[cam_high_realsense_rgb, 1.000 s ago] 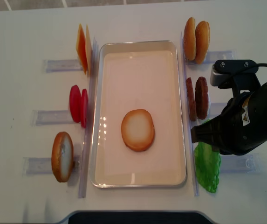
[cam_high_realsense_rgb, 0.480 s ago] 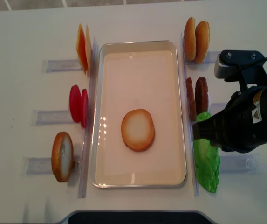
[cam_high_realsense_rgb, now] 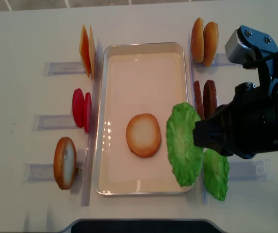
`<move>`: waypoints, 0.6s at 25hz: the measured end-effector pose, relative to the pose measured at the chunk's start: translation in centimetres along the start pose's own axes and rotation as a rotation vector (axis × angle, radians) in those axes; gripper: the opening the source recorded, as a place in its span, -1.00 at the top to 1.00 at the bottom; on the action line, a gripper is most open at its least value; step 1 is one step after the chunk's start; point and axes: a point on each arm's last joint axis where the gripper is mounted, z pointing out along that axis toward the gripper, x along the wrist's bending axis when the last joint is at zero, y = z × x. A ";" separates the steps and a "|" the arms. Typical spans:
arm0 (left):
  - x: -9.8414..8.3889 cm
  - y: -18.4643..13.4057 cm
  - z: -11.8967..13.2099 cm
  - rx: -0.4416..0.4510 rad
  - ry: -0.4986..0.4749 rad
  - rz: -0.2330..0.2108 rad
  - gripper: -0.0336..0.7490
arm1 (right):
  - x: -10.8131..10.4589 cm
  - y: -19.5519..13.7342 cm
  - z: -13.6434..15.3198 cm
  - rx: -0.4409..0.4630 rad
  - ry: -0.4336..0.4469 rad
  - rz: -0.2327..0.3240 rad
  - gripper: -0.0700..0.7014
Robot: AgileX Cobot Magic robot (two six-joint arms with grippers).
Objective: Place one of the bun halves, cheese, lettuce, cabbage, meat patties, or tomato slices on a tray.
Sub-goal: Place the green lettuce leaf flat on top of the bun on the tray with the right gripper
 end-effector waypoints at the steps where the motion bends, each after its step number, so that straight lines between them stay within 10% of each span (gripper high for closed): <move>1: 0.0 0.0 0.0 0.000 0.000 0.000 -0.28 | 0.4 0.1 0.1 -0.006 0.039 -0.015 0.68; 15: 0.0 0.0 0.0 0.000 0.000 0.000 -0.28 | 1.6 3.0 7.3 0.030 0.329 -0.142 0.68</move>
